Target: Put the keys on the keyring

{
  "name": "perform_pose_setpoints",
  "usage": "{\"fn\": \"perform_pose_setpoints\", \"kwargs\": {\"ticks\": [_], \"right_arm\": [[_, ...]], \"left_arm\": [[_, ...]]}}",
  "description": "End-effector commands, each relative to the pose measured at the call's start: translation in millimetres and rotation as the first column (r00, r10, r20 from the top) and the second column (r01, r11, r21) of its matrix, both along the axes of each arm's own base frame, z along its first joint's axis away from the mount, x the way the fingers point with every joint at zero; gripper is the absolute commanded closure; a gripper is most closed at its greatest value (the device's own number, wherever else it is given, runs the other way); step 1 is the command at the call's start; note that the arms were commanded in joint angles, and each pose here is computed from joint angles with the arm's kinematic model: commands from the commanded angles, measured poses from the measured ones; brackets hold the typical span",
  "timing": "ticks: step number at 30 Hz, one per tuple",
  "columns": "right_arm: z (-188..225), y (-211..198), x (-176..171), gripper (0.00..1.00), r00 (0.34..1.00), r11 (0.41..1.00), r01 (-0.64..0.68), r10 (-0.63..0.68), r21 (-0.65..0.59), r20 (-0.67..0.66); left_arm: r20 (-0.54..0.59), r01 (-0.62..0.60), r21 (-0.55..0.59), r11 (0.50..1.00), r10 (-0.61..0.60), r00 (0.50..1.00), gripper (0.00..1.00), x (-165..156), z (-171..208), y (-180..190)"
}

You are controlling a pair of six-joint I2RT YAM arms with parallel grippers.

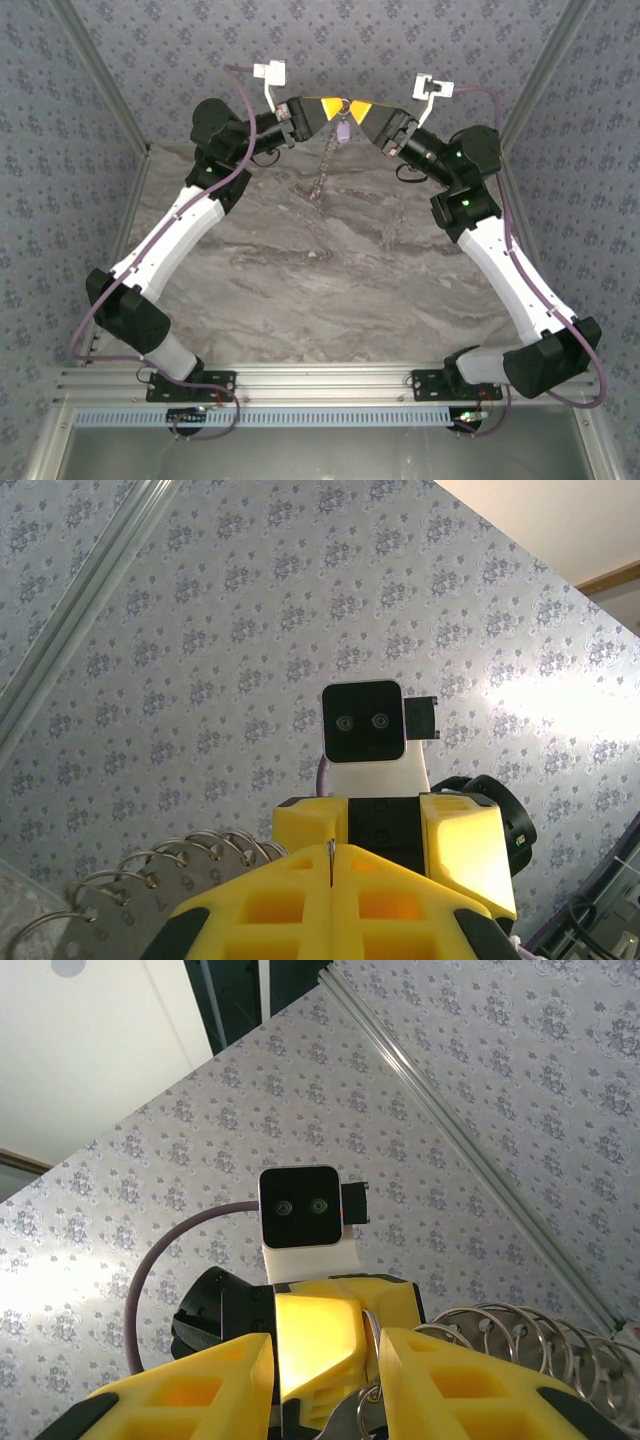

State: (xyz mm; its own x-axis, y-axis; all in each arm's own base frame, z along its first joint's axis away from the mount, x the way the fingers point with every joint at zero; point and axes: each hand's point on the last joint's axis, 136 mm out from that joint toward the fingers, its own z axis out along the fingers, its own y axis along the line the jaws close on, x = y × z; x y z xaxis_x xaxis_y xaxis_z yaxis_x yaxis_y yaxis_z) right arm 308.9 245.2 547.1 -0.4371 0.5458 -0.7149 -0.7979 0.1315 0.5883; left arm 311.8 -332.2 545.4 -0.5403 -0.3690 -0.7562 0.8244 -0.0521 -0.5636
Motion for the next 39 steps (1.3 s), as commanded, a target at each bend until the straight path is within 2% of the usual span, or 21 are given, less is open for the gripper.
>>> {"fn": "perform_pose_setpoints", "kwargs": {"ticks": [1, 19, 26, 29, 33, 37, 38, 39], "right_arm": [[17, 3, -12, 0.64, 0.998, 0.999, -0.031, 0.030, 0.017, 0.054], [8, 11, -2, 0.65, 0.999, 1.000, -0.030, 0.029, 0.009, 0.028], [8, 8, 1, 0.72, 1.000, 1.000, -0.016, 0.016, 0.009, 0.024], [9, 5, 3, 0.81, 1.000, 1.000, -0.009, 0.008, 0.010, 0.023], [9, 2, 6, 0.99, 1.000, 1.000, -0.005, 0.005, 0.008, 0.022], [9, -3, 7, 1.00, 1.000, 1.000, -0.011, 0.011, -0.009, 0.022], [8, -6, 9, 1.00, 1.000, 1.000, -0.005, 0.005, -0.017, 0.014], [6, -9, 10, 1.00, 1.000, 1.000, -0.001, 0.001, -0.031, 0.010]], "left_arm": [[0.084, 0.000, -0.063, 0.998, 0.006, 0.996, 1.00, -13, 30, 10], [0.086, 0.002, -0.061, 0.998, 0.003, 0.996, 1.00, -18, 29, 11], [0.087, -0.001, -0.058, 0.998, 0.006, 0.996, 1.00, -16, 27, 10], [0.087, 0.001, -0.056, 0.998, 0.004, 0.996, 1.00, -16, 27, 10], [0.085, 0.005, -0.054, 0.999, -0.001, 0.996, 1.00, -15, 26, 8], [0.083, 0.000, -0.031, 1.000, 0.003, 0.997, 1.00, -13, 22, 7], [0.081, -0.008, -0.016, 1.000, 0.010, 0.997, 0.98, -12, 20, 7], [0.082, -0.020, 0.003, 1.000, 0.019, 0.996, 0.86, -9, 16, 7]]}}
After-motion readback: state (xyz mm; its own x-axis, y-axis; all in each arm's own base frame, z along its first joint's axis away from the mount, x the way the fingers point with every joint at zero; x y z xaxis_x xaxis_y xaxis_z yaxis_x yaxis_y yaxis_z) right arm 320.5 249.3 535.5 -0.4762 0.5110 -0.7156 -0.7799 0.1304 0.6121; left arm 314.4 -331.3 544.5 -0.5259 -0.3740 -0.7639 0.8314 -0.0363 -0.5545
